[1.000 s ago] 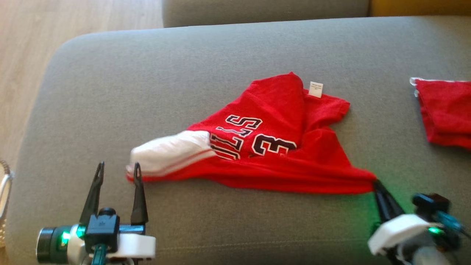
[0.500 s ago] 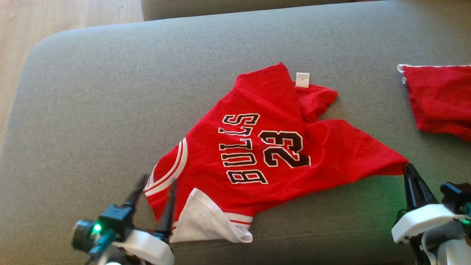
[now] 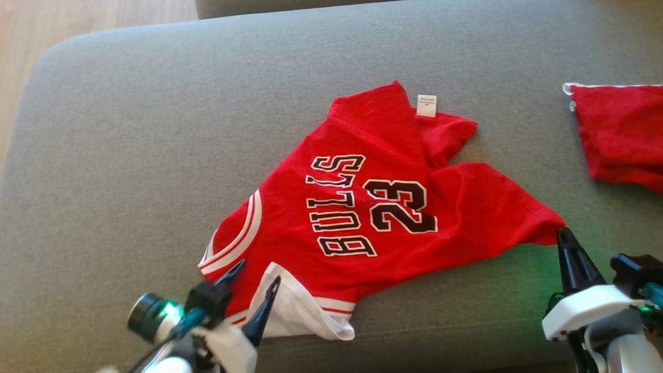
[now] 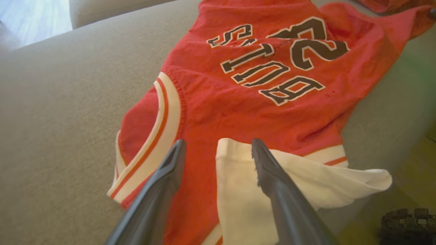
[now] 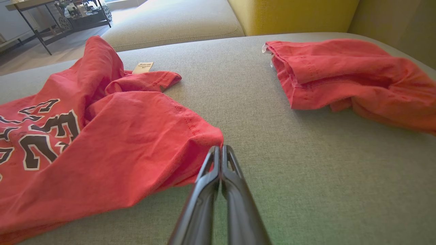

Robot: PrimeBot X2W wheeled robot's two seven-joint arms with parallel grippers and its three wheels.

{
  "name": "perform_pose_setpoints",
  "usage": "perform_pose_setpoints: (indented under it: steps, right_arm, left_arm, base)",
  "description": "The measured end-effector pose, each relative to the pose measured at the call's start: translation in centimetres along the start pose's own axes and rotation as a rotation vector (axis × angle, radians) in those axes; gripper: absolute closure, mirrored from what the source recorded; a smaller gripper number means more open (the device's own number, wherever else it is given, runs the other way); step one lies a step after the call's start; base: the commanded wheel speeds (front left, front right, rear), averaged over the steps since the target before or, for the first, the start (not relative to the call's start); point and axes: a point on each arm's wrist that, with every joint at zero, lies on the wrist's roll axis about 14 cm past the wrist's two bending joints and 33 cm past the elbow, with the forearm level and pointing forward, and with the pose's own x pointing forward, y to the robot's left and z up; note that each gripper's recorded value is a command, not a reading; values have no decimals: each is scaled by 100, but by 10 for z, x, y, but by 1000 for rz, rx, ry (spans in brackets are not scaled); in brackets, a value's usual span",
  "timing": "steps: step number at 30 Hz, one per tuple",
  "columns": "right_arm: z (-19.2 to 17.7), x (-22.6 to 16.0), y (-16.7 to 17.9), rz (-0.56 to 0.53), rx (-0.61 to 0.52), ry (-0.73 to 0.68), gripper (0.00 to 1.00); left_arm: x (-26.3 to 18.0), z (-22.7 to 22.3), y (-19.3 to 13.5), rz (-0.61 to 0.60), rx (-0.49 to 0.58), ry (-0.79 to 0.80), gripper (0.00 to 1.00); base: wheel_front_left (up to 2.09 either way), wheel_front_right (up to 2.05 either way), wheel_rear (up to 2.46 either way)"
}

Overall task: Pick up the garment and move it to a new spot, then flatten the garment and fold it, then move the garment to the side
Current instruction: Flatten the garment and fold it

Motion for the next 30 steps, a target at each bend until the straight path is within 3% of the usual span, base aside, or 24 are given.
perform_pose_setpoints:
  steps: [7,9,11,13,15,17,18,19,25,30]
  right_arm:
    - [-3,-2,0,0,1,11,100]
    - [-2,-1,-2,-6,9,6,100]
    - [1,0,-3,-10,11,-1,100]
    - [2,0,-4,-13,11,-4,98]
    - [2,-1,-5,-16,12,-6,96]
    - [3,-1,-6,-18,12,-8,96]
    - [3,-1,-6,-19,13,-10,96]
    - [4,-1,-6,-19,13,-11,96]
    - [9,-1,-1,-3,15,-29,100]
    - [24,-2,4,12,35,-75,100]
  left_arm:
    - [27,-11,-7,-48,51,76,2]
    - [30,-18,-7,-51,57,104,19]
    - [31,-23,-9,-60,56,120,43]
    - [31,-26,-9,-60,55,130,49]
    - [31,-27,-8,-53,56,135,48]
    - [30,-27,-8,-51,48,133,57]
    - [30,-27,-8,-49,42,132,72]
    - [29,-27,-8,-49,39,131,100]
    - [25,-24,-12,-57,54,112,100]
    - [25,24,-2,-11,58,-82,100]
  base:
    - [0,0,0]
    - [0,0,0]
    - [0,0,0]
    - [0,0,0]
    - [0,0,0]
    - [0,0,0]
    - [0,0,0]
    - [0,0,0]
    - [0,0,0]
    - [0,0,0]
